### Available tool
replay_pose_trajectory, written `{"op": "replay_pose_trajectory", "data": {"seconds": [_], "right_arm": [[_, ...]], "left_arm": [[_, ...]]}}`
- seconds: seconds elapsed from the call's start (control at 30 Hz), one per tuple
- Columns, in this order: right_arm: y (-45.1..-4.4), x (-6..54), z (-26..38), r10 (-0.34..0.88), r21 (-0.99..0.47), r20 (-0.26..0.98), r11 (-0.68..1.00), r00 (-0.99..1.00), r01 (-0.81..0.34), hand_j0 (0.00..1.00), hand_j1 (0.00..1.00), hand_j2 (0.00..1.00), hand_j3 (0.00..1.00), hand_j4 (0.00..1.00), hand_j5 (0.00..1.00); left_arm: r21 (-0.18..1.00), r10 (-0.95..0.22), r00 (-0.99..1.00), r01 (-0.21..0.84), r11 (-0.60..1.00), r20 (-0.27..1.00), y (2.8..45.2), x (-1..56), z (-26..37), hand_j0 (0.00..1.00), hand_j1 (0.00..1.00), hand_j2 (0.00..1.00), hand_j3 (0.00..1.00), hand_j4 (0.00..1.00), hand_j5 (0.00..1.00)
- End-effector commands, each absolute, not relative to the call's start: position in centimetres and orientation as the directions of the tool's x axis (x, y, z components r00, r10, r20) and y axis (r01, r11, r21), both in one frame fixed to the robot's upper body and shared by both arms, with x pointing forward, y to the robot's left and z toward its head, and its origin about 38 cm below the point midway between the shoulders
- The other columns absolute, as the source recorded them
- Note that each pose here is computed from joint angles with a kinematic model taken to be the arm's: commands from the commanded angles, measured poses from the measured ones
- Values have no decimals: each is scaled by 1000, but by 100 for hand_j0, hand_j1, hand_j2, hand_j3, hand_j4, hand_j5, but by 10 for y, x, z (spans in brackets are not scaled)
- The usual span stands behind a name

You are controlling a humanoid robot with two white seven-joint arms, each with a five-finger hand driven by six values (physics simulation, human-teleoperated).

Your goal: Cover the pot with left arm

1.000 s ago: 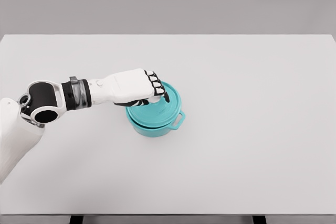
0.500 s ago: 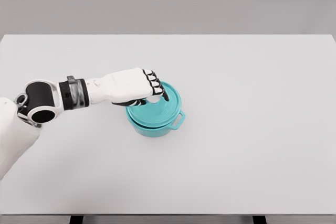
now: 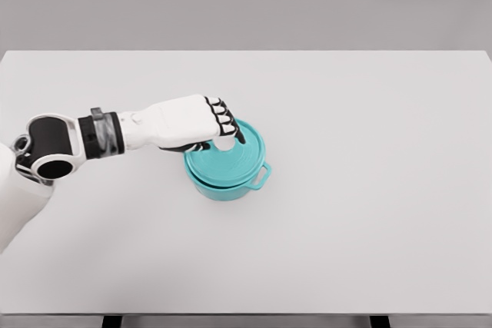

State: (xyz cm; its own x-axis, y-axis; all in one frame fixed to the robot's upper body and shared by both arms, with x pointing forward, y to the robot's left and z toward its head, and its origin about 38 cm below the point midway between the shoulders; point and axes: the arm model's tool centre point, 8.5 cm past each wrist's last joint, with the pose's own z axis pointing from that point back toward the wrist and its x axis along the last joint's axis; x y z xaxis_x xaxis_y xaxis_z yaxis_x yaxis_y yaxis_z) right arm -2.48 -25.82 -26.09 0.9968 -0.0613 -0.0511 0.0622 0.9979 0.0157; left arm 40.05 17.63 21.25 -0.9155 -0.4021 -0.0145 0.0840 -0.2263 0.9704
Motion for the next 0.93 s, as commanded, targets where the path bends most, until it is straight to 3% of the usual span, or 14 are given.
{"op": "replay_pose_trajectory", "data": {"seconds": [0.0, 0.27, 0.37, 0.43, 0.53, 0.67, 0.9], "right_arm": [[-258, -24, -261, -61, 16, -50, 998, 997, 62, 100, 100, 100, 100, 100, 100], [-258, -24, -261, -61, 16, -50, 998, 997, 62, 100, 100, 100, 100, 100, 100], [-258, -24, -261, -61, 16, -50, 998, 997, 62, 100, 100, 100, 100, 100, 100], [-258, -25, -261, -61, 16, -51, 998, 997, 62, 100, 100, 100, 100, 100, 100], [-258, -25, -261, -61, 16, -51, 998, 997, 62, 100, 100, 100, 100, 100, 100], [-258, -25, -261, -61, 16, -51, 998, 997, 62, 100, 100, 100, 100, 100, 100], [-258, -25, -261, -61, 16, -51, 998, 997, 62, 100, 100, 100, 100, 100, 100]], "left_arm": [[969, -410, -912, 82, -231, -20, 182, 401, 215, 72, 72, 72, 72, 72, 72], [972, -405, -911, 17, -236, -82, 197, 391, 241, 75, 75, 75, 75, 75, 75], [963, -455, -883, 13, -271, -116, 238, 391, 261, 85, 85, 85, 85, 85, 85], [954, -499, -854, 13, -299, -145, 272, 390, 280, 100, 100, 100, 100, 100, 100], [961, -589, -798, 46, -273, -129, 323, 382, 299, 100, 100, 100, 100, 100, 100], [966, -673, -731, 75, -246, -115, 359, 381, 300, 100, 100, 100, 100, 100, 100], [962, -681, -725, 100, -255, -104, 362, 381, 290, 100, 100, 100, 100, 100, 100]]}}
